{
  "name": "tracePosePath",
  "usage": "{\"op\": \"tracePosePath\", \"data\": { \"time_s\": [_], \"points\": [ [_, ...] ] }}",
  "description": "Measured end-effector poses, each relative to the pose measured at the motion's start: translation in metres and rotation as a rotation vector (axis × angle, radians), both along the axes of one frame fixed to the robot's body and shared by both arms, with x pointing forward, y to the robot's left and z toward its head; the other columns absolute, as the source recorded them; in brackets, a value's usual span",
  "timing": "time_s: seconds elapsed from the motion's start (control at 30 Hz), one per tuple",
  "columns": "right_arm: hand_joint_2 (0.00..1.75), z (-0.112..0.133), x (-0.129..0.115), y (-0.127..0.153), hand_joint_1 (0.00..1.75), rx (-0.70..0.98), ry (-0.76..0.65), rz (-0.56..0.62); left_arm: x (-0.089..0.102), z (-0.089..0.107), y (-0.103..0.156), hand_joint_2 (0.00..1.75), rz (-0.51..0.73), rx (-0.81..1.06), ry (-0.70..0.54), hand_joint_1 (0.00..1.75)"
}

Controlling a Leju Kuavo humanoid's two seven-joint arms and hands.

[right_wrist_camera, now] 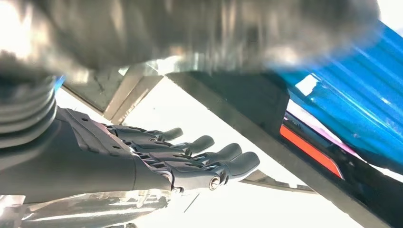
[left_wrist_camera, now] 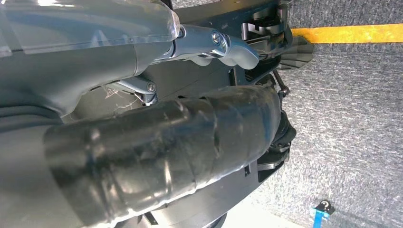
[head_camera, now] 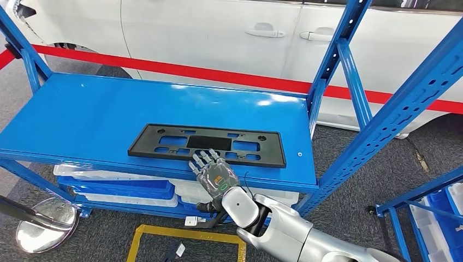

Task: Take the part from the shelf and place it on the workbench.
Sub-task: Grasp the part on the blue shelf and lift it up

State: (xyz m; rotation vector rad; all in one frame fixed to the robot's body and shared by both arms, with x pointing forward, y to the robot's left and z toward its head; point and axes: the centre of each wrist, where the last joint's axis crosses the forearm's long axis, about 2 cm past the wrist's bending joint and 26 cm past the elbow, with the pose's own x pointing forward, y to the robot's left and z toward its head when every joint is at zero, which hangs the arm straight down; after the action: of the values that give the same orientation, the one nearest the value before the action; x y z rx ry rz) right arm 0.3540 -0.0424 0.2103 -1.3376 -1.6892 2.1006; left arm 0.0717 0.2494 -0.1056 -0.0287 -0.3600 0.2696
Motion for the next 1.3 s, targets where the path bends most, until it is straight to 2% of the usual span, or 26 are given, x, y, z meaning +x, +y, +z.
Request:
{"op": "tracePosePath", "data": {
  "time_s": [0.37,0.67,0.8,1.3],
  "points": [
    [1.75,-0.002,0.0,0.001,0.0,-0.013,0.006,-0.008,0.001,0.0,0.0,0.0,-0.005,0.0,0.0,0.0],
    [1.75,-0.01,0.018,-0.005,0.0,-0.058,0.037,-0.115,0.003,0.001,-0.002,0.0,-0.02,-0.004,0.002,0.0],
    [0.0,-0.012,0.026,-0.012,0.0,-0.068,0.047,-0.154,0.005,0.001,-0.004,0.0,-0.021,-0.007,0.013,0.0],
    [0.0,0.002,0.028,-0.002,0.0,-0.062,0.039,-0.133,0.003,0.001,-0.009,0.0,-0.021,-0.008,0.026,0.0]
  ]
}}
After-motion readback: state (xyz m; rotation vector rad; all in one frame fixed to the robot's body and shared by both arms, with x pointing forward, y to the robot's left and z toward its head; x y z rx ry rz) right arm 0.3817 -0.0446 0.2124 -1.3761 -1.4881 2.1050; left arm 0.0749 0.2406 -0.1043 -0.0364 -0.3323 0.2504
